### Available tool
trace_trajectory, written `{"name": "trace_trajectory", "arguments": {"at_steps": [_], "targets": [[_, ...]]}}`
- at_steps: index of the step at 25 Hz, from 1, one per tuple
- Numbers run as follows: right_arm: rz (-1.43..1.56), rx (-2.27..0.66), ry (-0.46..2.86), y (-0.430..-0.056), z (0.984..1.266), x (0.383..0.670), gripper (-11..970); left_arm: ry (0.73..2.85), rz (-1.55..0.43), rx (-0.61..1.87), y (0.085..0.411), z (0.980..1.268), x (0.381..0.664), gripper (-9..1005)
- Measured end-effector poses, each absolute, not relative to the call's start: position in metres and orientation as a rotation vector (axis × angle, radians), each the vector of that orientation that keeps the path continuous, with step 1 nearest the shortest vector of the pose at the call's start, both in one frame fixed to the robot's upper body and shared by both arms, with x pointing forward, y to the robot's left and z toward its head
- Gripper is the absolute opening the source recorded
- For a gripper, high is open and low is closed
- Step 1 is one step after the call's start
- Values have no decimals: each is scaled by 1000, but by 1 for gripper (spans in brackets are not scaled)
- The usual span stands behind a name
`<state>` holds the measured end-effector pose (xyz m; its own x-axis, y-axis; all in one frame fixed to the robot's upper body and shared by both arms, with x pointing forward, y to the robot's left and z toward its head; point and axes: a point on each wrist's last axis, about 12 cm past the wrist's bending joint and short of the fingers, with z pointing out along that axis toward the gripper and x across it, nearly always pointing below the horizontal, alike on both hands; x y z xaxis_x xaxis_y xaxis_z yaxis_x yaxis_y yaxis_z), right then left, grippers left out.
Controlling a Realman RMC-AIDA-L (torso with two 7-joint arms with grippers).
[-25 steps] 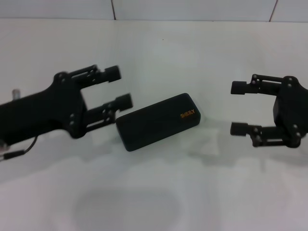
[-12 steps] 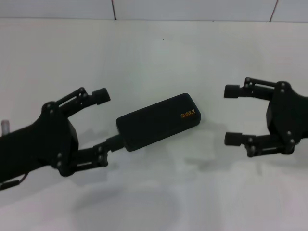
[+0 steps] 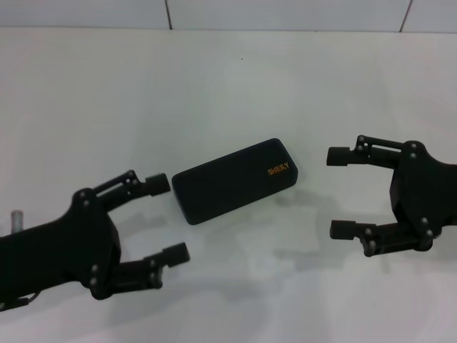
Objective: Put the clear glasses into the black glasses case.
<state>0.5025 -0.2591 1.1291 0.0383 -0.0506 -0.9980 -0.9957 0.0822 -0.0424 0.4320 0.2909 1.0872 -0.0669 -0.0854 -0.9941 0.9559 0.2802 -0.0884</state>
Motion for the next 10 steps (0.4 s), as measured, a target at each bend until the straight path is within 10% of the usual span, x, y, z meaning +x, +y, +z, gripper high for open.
{"name": "trace_trajectory", "arguments": {"at_steps": [10], "targets": [[1075,-1237,1232,-256,1122,498,875,1383,-1129,943,287,1082,431,892]]}}
